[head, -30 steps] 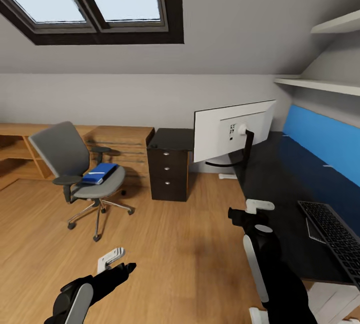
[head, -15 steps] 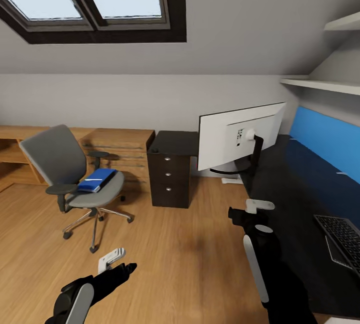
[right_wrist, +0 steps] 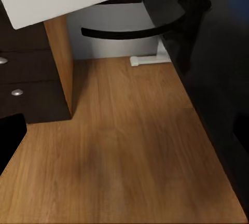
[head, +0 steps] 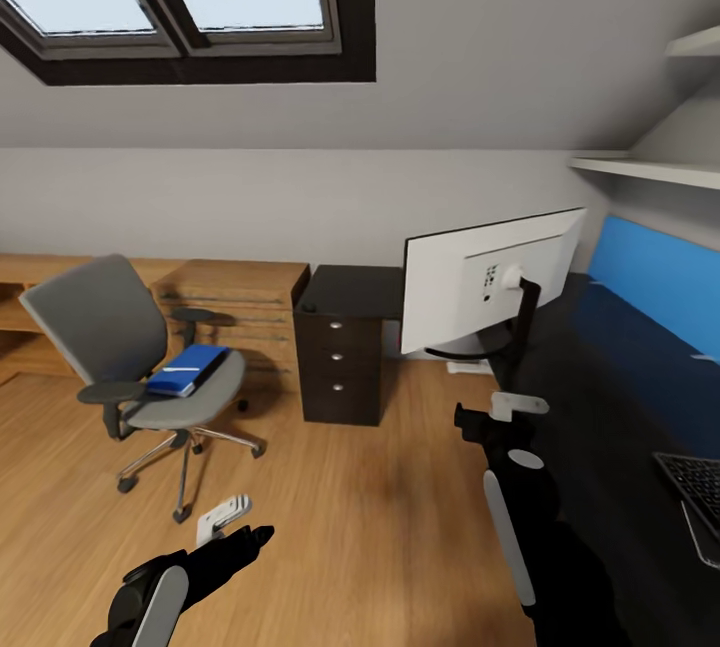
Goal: In the bedroom, organize the workspace by keeping the computer under the desk, ensuring the monitor is on the desk, placing the keyboard on the desk next to the monitor, placing the mouse on the desk next to the keyboard, moving the folder from the swivel chair onto the desk next to the mouse, stacking the notebook on top of the folder with the pen on top of the notebook, and positioning the swivel chair next to the desk.
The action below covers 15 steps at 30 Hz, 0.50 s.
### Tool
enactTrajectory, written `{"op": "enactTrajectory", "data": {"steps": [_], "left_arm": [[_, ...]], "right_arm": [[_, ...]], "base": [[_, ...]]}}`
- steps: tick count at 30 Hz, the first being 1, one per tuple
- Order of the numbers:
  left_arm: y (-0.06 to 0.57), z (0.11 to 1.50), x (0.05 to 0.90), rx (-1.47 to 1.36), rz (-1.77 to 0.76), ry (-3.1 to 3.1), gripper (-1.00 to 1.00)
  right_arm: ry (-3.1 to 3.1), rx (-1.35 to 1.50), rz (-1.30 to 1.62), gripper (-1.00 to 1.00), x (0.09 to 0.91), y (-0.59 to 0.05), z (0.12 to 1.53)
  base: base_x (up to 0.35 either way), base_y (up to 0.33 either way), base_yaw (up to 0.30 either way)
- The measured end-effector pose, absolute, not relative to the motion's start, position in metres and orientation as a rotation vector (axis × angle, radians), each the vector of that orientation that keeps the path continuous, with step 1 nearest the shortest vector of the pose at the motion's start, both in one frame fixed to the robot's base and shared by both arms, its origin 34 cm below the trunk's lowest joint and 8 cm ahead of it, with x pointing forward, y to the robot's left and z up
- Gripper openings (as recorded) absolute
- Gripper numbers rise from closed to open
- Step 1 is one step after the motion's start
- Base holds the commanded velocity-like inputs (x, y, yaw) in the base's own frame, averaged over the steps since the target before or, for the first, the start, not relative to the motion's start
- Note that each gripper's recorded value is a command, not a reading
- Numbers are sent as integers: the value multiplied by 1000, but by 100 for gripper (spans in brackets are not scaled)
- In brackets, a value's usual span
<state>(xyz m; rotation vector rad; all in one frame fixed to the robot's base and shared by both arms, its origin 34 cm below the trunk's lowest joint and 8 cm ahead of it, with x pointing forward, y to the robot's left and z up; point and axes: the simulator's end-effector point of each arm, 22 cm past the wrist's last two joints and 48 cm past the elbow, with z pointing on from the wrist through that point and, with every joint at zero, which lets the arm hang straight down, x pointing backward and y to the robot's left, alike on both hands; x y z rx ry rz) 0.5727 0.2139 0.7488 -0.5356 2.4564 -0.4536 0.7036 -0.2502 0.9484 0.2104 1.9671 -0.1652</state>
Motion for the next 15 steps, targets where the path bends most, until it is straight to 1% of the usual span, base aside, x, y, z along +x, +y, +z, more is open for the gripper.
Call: {"op": "enactTrajectory", "data": {"steps": [7, 15], "left_arm": [[214, 749, 573, -535, -454, 2456, 100], [214, 749, 573, -535, -450, 2455, 100]], "right_arm": [[1963, 190, -162, 100, 704, -243, 950], [1961, 186, -161, 100, 704, -242, 951]], "base": [[236, 158, 0], [298, 43, 0]]}}
